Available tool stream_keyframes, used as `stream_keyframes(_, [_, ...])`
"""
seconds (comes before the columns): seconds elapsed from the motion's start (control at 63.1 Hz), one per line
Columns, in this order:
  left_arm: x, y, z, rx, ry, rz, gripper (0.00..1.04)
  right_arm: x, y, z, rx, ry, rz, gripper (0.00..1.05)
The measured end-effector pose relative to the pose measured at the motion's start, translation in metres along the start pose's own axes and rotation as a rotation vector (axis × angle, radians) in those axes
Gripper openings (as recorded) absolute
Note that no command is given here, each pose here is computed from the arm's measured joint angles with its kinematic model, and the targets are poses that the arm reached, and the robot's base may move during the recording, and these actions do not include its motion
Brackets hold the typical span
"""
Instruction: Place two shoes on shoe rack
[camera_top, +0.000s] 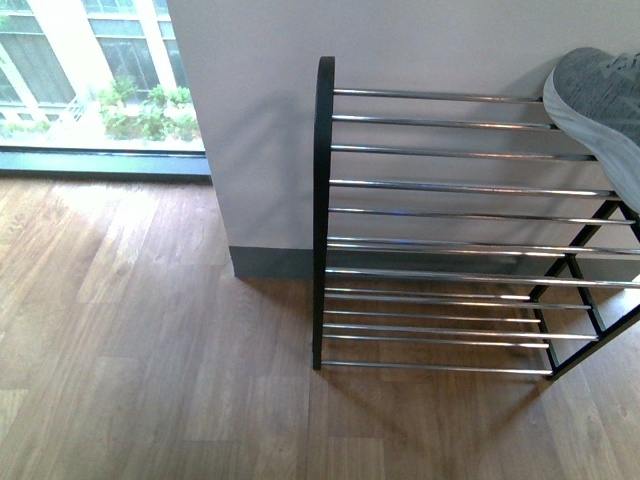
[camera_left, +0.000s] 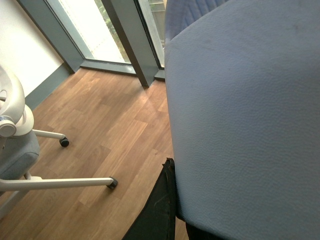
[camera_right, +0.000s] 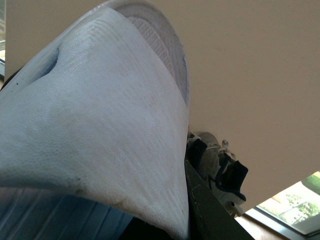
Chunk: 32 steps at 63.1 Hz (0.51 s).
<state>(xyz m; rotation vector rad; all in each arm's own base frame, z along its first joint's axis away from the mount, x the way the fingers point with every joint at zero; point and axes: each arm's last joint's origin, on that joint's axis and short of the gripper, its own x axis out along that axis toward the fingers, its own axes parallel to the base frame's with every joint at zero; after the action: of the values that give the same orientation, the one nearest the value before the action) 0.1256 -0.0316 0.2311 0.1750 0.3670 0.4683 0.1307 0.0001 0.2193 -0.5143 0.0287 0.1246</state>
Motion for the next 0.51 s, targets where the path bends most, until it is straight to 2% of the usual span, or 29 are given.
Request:
stream_keyframes(0.111, [0.000,0.000,0.000,0.000,0.000,0.001,0.02,0.001,0.004,0.003,0.133,-0.006,0.132,0.01])
stream_keyframes(0.19, [0.000,0.000,0.000,0.000,0.000,0.001,0.02,0.008,0.010,0.012,0.217,-0.003,0.159,0.01])
stream_keyframes(0.396, [0.000,0.000,0.000,0.000,0.000,0.001,0.02,0.043,0.032,0.037,0.302,-0.026,0.204,0.01])
stream_keyframes(0.507, [0.000,0.000,0.000,0.000,0.000,0.001,0.02,0.093,0.053,0.048,0.324,0.008,0.226,0.01])
